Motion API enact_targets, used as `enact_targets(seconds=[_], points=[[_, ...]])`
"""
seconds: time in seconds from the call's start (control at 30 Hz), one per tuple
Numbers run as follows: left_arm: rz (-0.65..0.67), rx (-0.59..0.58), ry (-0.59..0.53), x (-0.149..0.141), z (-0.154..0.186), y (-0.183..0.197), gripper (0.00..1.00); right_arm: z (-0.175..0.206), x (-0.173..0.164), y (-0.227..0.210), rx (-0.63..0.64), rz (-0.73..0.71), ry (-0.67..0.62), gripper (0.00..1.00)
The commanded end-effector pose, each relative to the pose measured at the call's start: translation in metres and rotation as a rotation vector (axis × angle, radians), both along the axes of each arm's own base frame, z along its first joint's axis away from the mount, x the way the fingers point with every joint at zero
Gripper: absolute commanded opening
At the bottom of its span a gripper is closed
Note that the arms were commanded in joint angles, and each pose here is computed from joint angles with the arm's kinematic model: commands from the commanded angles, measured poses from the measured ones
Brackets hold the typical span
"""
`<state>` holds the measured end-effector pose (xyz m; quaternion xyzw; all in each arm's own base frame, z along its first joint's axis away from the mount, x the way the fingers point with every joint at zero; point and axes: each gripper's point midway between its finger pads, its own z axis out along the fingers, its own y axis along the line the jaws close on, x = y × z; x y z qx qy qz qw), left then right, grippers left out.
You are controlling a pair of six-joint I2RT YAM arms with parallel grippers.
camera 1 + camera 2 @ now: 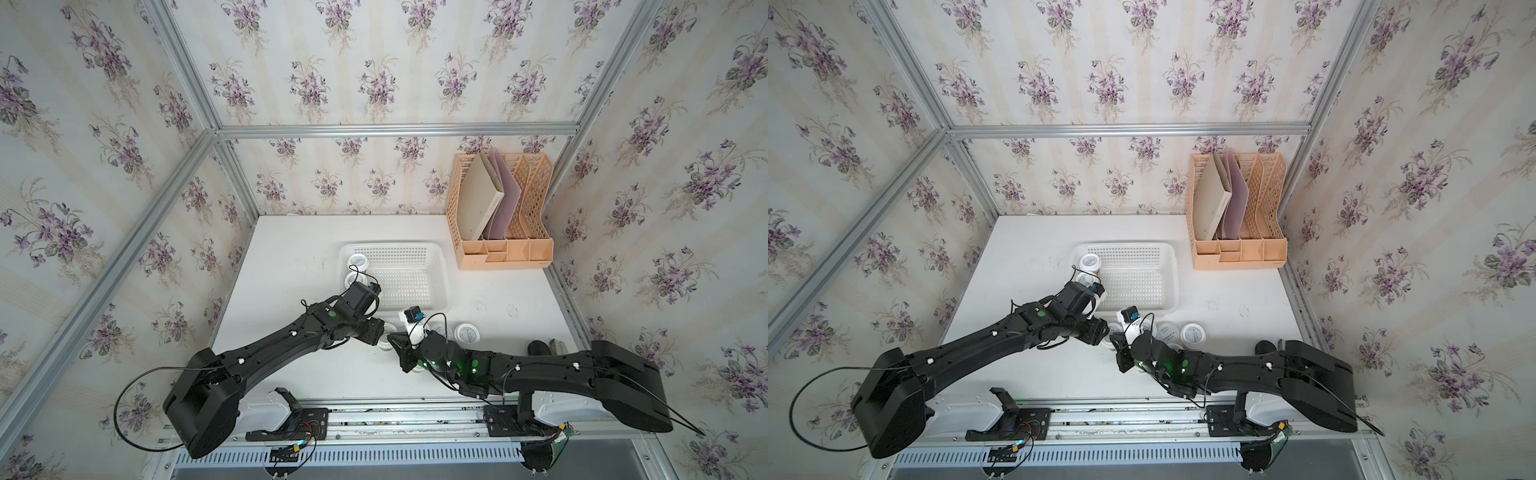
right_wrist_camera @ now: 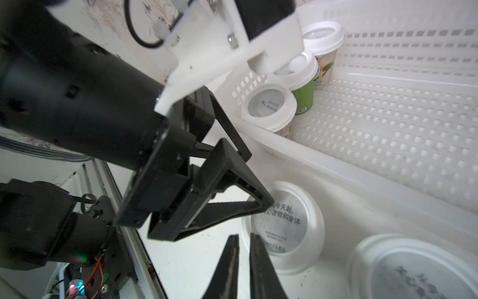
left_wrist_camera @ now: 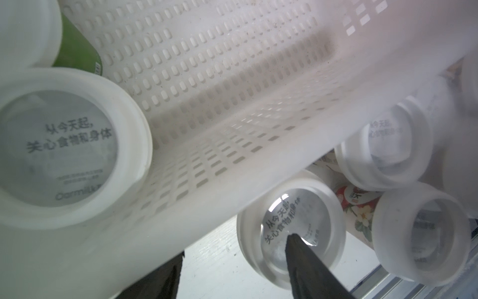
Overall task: Put the yogurt in the basket
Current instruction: Adjust the yogurt at the center of the board.
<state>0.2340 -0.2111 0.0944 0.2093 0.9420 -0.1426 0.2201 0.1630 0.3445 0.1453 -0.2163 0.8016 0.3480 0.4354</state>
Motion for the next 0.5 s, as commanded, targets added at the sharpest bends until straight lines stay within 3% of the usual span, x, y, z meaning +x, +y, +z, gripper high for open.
enact_targets(seconds=[0.0, 0.3, 0.47], points=[[-0.009, 0.024, -0.034, 0.004, 0.007, 0.004, 0.72, 0.016, 0.003, -0.016, 0.009, -0.031, -0.046, 0.17], [-0.042, -0.021, -0.071, -0.003, 0.045, -0.006, 0.98, 0.045, 0.003, -0.067, 0.007, -0.12, -0.093, 0.21], [-0.065, -0.005, -0.048, -0.007, 0.044, -0.018, 0.99, 0.057, 0.003, -0.098, -0.004, -0.177, -0.111, 0.23]])
